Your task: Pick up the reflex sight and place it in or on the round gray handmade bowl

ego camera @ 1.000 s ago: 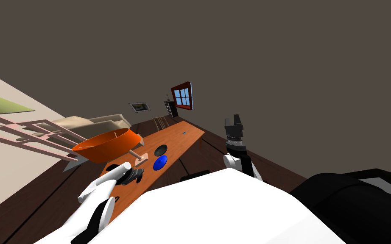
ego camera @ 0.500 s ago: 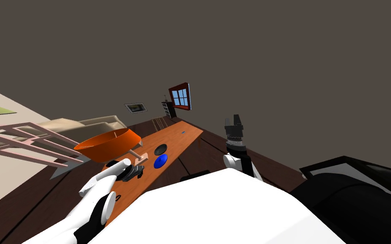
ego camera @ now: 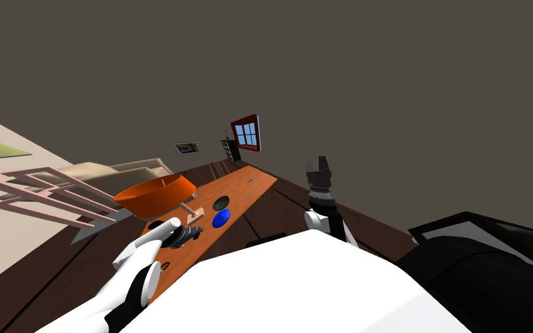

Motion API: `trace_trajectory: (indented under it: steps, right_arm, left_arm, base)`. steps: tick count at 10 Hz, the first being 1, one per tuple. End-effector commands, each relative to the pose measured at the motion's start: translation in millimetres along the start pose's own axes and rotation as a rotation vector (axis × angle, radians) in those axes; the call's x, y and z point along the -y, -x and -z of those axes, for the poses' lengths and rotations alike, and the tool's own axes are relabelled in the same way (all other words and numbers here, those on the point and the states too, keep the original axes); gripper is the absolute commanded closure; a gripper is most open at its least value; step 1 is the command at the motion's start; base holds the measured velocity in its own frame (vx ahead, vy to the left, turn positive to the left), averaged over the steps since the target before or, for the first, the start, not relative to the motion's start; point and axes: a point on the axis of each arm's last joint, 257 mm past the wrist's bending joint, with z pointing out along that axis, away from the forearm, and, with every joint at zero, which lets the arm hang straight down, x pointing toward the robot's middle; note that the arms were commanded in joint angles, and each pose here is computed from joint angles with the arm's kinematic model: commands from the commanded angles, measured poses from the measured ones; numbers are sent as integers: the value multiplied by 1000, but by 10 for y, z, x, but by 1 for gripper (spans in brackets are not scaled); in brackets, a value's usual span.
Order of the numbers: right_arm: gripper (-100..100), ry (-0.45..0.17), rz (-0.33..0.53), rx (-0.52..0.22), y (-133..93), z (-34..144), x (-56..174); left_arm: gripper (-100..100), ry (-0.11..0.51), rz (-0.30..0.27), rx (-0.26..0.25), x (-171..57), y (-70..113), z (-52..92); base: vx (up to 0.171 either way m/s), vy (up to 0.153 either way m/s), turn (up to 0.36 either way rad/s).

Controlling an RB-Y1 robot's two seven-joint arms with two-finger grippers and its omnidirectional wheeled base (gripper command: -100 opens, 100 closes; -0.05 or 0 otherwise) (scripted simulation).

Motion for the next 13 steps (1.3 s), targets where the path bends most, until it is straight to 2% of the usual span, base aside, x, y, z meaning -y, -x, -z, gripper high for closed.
trace_trajectory:
  steps: [1,2,3,7,8,9,11,12,13]
  right_arm:
    - [0,0,0,0,0,0,0]
    - [0,0,0,0,0,0,0]
    - [0,0,0,0,0,0,0]
    - [0,0,0,0,0,0,0]
    - [0,0,0,0,0,0,0]
    - [0,0,0,0,0,0,0]
    - [0,0,0,0,0,0,0]
    - [0,0,0,0,0,0,0]
    - [0,0,0,0,0,0,0]
  left_arm:
    - [-100,-1,-6,-3,-7,43,-69]
    - [-100,0,-3,-1,-12,29,-46]
    - [100,-1,-4,-3,-12,27,-52]
    - [100,-1,-4,-3,-12,26,-51]
    - [0,-1,-4,-3,-12,26,-51]
    - [-100,-21,8,32,90,202,-134]
    - [-100,-25,10,39,108,233,-148]
    - [-100,-43,21,69,197,390,-213]
    - [-100,-49,24,79,227,444,-234]
  base:
    - [59,1,21]
    - [24,-2,3]
    - [0,0,0]
    - [0,0,0]
    - [0,0,0]
    - [56,39,-144]
    - [79,46,-47]
    - [84,39,-124]
    - [100,49,-116]
